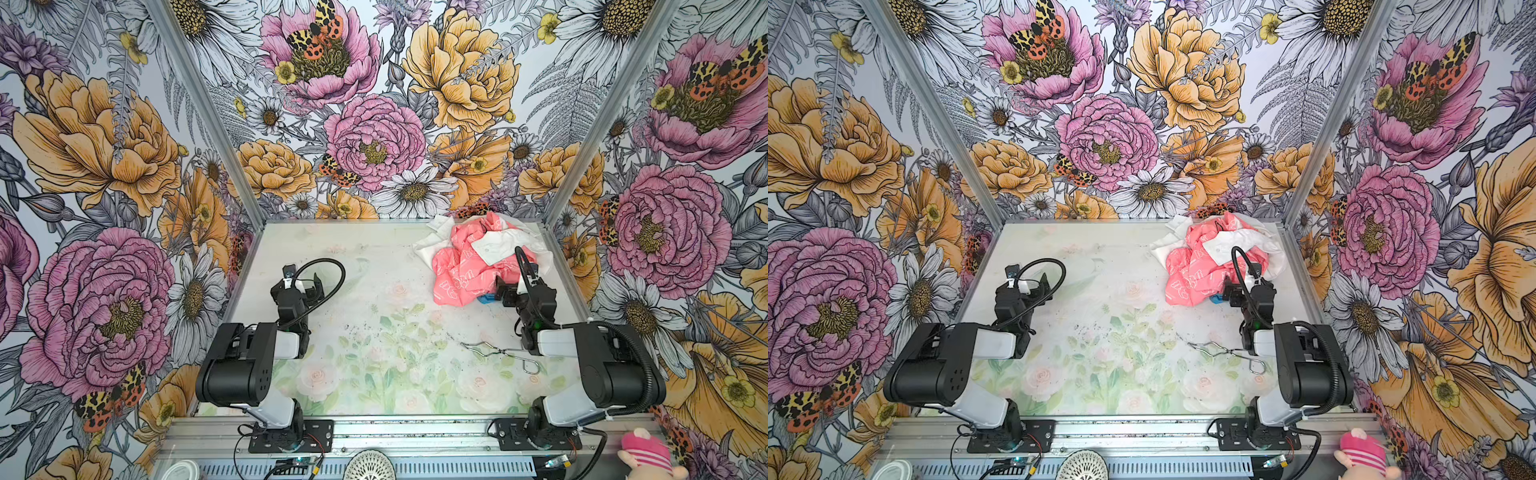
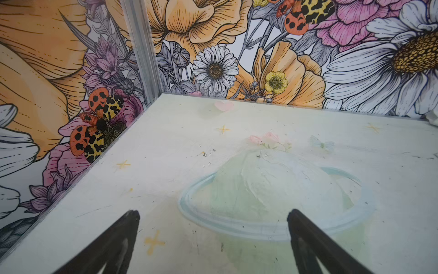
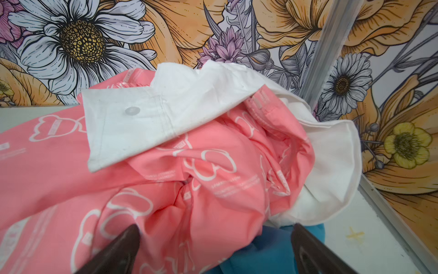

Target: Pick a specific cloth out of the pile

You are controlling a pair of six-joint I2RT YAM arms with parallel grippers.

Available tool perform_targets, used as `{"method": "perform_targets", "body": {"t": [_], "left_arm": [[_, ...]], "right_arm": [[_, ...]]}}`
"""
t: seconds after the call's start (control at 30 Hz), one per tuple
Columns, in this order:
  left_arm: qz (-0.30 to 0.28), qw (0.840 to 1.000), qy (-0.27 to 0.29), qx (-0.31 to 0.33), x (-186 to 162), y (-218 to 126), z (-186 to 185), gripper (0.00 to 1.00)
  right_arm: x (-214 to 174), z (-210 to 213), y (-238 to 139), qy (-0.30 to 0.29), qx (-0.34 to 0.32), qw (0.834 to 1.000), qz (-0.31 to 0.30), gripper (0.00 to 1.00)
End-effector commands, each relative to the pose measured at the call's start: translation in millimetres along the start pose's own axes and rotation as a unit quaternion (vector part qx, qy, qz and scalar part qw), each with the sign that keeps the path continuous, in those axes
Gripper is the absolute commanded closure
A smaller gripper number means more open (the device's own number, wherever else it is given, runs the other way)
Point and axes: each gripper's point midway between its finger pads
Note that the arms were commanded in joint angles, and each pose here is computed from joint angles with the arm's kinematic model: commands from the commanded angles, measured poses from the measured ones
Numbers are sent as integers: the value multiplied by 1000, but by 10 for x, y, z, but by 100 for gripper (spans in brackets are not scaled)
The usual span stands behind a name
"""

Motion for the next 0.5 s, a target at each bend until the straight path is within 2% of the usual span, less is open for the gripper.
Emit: {"method": "perform_targets", "body": {"t": [0.0,0.47], "left_arm": [[-14,1000,-4,-12,98,6,-42,1],[-14,1000,-4,-12,96,5,-40,1]], "right_arm": [[60,-16,27,4,-6,1000,-8,1],[61,-14,32,4,-6,1000,-7,0]]}}
Point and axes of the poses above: each gripper's point midway between its finger pads, its own y axis out along the fingers, its own z axis along the line the jaws close on, x = y × z, and after that the axes turned 5 degrees about y, right-handed
